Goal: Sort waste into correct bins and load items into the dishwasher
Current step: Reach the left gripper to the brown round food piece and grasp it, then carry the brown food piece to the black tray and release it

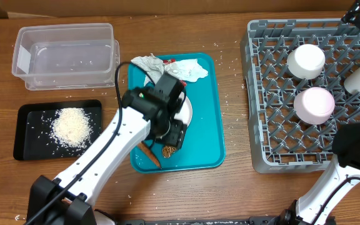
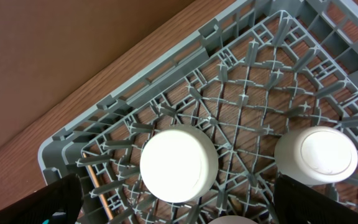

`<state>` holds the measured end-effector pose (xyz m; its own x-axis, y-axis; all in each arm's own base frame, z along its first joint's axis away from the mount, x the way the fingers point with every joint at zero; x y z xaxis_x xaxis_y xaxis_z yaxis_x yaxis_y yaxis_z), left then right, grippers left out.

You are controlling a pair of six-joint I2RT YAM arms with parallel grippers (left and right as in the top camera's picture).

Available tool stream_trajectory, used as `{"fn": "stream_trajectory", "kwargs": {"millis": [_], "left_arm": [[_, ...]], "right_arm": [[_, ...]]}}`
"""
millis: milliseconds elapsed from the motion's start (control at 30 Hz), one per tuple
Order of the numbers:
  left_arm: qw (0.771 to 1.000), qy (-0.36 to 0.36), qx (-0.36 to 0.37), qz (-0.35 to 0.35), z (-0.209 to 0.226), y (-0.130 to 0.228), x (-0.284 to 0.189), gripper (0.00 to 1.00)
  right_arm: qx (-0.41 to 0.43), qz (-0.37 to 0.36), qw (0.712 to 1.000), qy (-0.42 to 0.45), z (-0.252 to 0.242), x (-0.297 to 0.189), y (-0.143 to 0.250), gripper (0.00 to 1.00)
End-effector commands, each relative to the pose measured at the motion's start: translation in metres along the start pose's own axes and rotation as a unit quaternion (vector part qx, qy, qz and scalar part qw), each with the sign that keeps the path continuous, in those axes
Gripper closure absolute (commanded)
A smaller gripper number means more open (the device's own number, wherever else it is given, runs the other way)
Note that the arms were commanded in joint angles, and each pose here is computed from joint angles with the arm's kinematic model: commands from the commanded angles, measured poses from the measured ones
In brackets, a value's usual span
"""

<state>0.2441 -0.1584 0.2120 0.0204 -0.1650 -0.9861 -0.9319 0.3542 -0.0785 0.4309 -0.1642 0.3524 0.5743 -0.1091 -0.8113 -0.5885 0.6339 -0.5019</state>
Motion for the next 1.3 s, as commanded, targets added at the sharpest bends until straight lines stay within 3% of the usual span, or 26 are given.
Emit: {"fn": "stream_trajectory", "kwargs": {"millis": [0, 67, 300, 467, 800, 1067, 1133, 1200, 1267], "left_arm": [[0.999, 0.009, 0.008, 0.031, 0.002, 0.012, 0.023, 0.16], [0.999, 0.009, 0.011, 0.032, 0.002, 0.014, 0.031, 0.16], [0.996, 0.005, 0.087, 0.031, -0.01, 0.01, 0.052, 0.0], [0.991, -0.055, 0.102, 0.07, -0.009, 0.01, 0.076, 0.0], [0.988, -0.076, 0.076, 0.112, -0.003, 0.007, 0.109, 0.01], [0.989, -0.075, 0.08, 0.102, -0.004, 0.004, 0.109, 0.09], [0.988, -0.074, 0.085, 0.103, -0.004, 0.004, 0.109, 0.16], [0.988, -0.074, 0.091, 0.103, -0.004, 0.004, 0.109, 0.37], [0.987, -0.079, 0.092, 0.102, -0.003, 0.004, 0.109, 0.41]], "right_arm": [[-0.002, -0.021, 1.0, -0.007, 0.003, -0.015, -0.004, 0.0], [-0.002, -0.021, 1.0, -0.007, 0.003, -0.015, -0.004, 0.0], [-0.002, -0.021, 1.0, -0.007, 0.003, -0.015, -0.004, 0.0], [-0.002, -0.021, 1.0, -0.007, 0.003, -0.015, -0.004, 0.0], [-0.002, -0.021, 1.0, -0.007, 0.003, -0.015, -0.004, 0.0], [-0.002, -0.021, 1.0, -0.007, 0.003, -0.015, -0.004, 0.0], [-0.002, -0.021, 1.0, -0.007, 0.003, -0.015, -0.004, 0.0], [-0.002, -0.021, 1.0, -0.007, 0.003, -0.015, -0.004, 0.0], [-0.002, -0.021, 1.0, -0.007, 0.003, -0.015, -0.004, 0.0]]}}
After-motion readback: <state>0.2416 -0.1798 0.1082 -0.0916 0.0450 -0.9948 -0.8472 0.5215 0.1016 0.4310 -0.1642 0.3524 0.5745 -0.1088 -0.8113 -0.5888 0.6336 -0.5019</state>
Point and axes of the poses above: each gripper's point midway between its finger pads, its own x axis out along the fingers, its own z axis along the line the jaws close on, y = z × x, the point moved 10 cm from there along -x, back along the fingers, and after that the axes turned 6 degrees about x, right-handed, at the moved point
